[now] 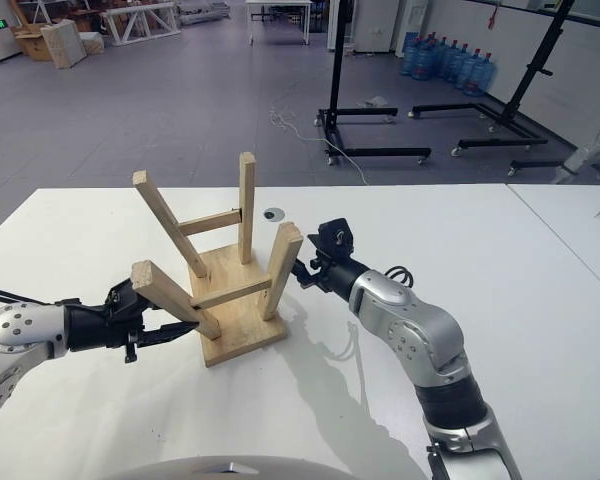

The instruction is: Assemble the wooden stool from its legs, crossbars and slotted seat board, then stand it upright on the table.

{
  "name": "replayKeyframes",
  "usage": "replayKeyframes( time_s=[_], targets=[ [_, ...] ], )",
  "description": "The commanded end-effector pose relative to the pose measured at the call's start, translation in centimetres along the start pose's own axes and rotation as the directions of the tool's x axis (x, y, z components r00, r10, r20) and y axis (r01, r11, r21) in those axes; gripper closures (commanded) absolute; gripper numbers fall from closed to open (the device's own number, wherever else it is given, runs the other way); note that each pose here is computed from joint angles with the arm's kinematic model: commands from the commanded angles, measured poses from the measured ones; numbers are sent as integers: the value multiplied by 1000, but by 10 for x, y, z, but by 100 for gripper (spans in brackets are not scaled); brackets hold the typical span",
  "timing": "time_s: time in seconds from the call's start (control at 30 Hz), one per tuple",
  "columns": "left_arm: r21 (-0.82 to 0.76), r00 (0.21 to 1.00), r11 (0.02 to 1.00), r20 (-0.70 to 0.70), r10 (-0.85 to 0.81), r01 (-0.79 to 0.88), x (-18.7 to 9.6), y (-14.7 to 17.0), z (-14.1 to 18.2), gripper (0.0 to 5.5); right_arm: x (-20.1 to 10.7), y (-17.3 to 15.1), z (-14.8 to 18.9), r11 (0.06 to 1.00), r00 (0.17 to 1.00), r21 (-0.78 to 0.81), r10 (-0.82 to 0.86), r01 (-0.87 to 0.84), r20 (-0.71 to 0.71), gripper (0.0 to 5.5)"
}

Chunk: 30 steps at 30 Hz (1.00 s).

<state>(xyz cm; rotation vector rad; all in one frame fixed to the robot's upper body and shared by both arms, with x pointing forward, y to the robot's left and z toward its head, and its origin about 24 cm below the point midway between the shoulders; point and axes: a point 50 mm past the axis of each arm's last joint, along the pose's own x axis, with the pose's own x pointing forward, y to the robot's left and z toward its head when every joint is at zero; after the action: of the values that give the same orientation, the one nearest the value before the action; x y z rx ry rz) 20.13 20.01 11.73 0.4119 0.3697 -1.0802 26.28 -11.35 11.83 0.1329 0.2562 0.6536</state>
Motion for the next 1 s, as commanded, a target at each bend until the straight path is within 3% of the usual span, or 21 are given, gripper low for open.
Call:
replayKeyframes(
  time_s=[0.03,0.23,0.53,0.77,0.9,1.0],
  targets=[
    [-107,993,992,-102,58,-69,7,5,-21,311,4,-2,5,999,997,3,50,-50,52,148],
    [-103,990,986,-57,127,-133,0,15,-10,230,2,-22,15,1000,993,13,-26,25,119,148],
    [-131,965,958,-100,244,-256,-28,23,-24,230,-11,-44,14,993,987,-27,-107,111,120,148],
    [-178,949,932,-30,315,-315,-18,14,-22,230,5,-37,25,992,996,-120,-12,23,94,148],
    [-281,948,915,47,314,-289,2,-9,-21,230,15,-23,37,984,989,-152,106,-90,99,148],
    [-315,934,887,10,358,-336,5,-17,-30,230,14,-9,38,957,970,-186,237,-222,61,148]
  ],
)
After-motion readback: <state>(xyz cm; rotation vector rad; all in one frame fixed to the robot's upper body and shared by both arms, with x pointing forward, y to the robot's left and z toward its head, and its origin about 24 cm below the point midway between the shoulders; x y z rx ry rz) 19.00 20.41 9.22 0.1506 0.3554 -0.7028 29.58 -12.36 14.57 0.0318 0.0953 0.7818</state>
